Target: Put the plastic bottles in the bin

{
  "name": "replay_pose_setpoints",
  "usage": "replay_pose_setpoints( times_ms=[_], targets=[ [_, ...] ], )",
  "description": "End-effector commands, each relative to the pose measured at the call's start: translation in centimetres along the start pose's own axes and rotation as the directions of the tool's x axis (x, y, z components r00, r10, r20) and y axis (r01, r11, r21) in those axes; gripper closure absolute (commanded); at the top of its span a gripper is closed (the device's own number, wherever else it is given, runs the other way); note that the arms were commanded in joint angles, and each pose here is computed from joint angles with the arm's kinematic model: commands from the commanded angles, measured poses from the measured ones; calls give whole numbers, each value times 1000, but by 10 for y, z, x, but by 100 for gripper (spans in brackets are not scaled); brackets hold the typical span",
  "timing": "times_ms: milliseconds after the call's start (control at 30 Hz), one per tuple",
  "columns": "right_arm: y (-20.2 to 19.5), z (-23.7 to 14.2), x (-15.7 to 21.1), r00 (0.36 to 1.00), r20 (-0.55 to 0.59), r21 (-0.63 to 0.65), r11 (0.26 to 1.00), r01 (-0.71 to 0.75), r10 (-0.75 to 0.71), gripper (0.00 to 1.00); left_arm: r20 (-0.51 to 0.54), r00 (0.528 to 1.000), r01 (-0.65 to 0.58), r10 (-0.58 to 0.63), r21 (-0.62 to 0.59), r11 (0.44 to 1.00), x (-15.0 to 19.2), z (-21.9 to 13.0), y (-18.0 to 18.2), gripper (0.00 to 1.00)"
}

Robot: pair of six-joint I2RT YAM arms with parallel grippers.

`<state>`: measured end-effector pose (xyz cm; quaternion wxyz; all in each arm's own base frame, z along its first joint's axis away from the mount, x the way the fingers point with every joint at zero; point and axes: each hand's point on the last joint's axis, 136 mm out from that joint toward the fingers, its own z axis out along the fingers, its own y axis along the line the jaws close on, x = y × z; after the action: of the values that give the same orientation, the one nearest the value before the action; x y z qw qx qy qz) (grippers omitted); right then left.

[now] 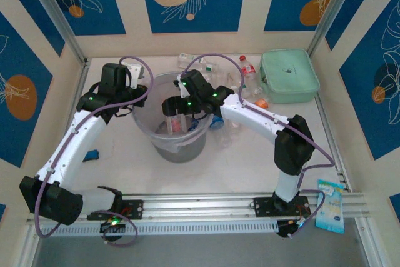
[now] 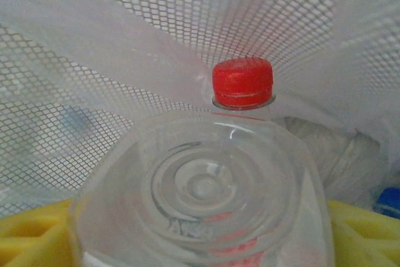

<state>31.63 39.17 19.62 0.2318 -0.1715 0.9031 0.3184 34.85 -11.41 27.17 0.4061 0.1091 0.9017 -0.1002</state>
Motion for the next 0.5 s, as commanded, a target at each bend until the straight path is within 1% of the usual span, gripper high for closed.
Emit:
replay_pose_setpoints(
  times_ms=[0, 133, 333, 367, 467],
  targets=[
    [-17, 8, 36, 993, -118, 60, 998, -18, 25, 16, -32, 998, -52, 51, -22, 998, 12, 2, 7, 100],
    [-6, -11, 27, 994, -113, 48, 999, 7, -2, 5, -33, 998, -50, 49, -23, 998, 12, 2, 8, 100],
    [7, -40, 23, 992, -121, 42, 998, 50, -44, 4, -36, 998, -45, 44, -22, 999, 12, 3, 8, 100],
    [9, -45, 22, 991, -123, 41, 998, 54, -49, 0, -35, 998, -45, 44, -22, 999, 12, 3, 9, 100],
    [15, -55, 22, 990, -127, 22, 998, 63, -60, 1, -35, 998, -43, 42, -22, 999, 12, 3, 9, 100]
  ],
)
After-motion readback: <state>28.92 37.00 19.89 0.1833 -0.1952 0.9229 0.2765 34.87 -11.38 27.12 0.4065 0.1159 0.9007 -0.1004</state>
